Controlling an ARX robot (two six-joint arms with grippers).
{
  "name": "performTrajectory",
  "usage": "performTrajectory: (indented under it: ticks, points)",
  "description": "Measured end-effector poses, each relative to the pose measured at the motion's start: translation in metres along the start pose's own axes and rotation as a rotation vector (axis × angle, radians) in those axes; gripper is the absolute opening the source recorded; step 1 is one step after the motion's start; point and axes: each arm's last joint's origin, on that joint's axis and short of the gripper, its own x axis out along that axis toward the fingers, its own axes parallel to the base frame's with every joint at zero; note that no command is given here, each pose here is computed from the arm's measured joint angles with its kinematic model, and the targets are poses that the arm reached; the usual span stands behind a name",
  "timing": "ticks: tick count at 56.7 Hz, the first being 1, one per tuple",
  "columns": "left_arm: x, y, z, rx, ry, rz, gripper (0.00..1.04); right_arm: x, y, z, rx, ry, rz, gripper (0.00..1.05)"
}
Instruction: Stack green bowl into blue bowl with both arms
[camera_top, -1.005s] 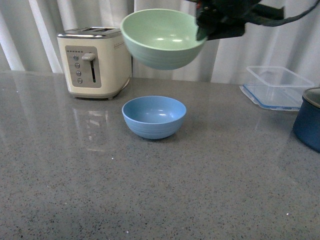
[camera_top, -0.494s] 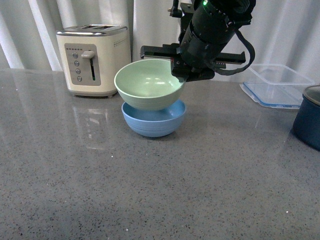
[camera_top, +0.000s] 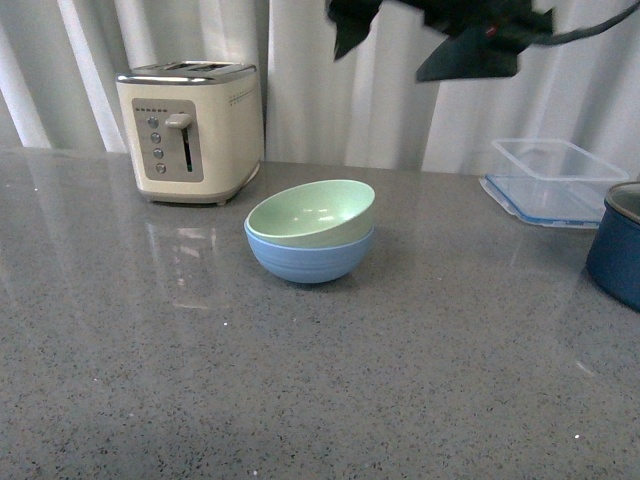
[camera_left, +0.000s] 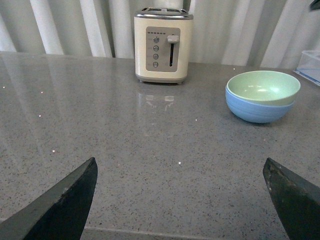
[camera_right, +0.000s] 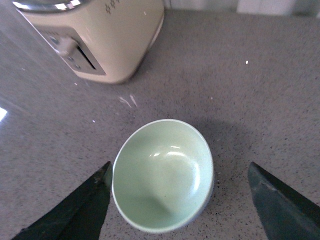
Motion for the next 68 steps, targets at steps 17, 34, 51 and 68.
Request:
performTrajectory:
  ticks: [17,34,51,68]
  points:
    - [0.000,0.000,0.000,0.000,0.000,0.000,0.98,-0.103,-0.061,-0.040,-0.091,-0.519,-0.335,0.70]
    - [0.000,0.000,0.000,0.000,0.000,0.001,0.98,-0.125,-0.085,-0.137,-0.154,-0.521,-0.356,0.18]
    - [0.000,0.000,0.000,0.000,0.000,0.001,0.98,-0.152,-0.095,-0.193,-0.156,-0.516,-0.364,0.01]
    - [0.000,0.000,0.000,0.000,0.000,0.000,0.98,-0.172,-0.104,-0.224,-0.153,-0.521,-0.371,0.01]
